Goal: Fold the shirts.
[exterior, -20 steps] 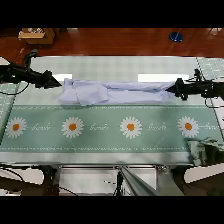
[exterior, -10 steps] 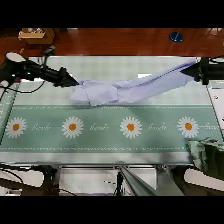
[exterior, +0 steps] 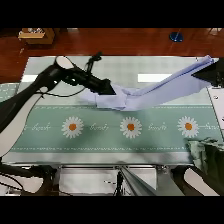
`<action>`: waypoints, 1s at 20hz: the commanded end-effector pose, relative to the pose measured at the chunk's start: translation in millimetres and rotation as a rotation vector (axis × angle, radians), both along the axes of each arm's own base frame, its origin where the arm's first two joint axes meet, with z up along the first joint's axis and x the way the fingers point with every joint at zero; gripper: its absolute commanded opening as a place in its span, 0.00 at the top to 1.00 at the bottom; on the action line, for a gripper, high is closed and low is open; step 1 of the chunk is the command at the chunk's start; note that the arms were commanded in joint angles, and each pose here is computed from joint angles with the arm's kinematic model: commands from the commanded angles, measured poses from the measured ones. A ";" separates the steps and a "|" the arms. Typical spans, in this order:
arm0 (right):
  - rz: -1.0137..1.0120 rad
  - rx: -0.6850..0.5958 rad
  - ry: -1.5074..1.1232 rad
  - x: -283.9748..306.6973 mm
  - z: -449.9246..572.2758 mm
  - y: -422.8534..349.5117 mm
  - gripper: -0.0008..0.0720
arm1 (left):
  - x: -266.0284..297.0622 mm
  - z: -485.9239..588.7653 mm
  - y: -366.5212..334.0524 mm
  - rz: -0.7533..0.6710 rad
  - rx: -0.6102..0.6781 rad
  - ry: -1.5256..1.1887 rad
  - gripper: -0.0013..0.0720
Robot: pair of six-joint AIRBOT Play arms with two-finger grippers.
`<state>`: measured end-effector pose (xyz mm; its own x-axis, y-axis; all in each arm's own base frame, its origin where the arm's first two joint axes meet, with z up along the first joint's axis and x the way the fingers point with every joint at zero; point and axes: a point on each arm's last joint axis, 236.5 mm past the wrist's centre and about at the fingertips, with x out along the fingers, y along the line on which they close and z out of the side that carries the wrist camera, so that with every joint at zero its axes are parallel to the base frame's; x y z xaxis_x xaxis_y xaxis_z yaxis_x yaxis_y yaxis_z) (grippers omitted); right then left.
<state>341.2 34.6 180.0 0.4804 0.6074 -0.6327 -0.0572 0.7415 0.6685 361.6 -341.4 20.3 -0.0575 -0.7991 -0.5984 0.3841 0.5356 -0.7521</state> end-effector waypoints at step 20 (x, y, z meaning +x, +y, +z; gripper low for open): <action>0.011 -0.086 0.030 -49.1 16.6 8.1 0.96 | -110.2 -76.3 -171.3 -0.026 -0.176 0.344 0.95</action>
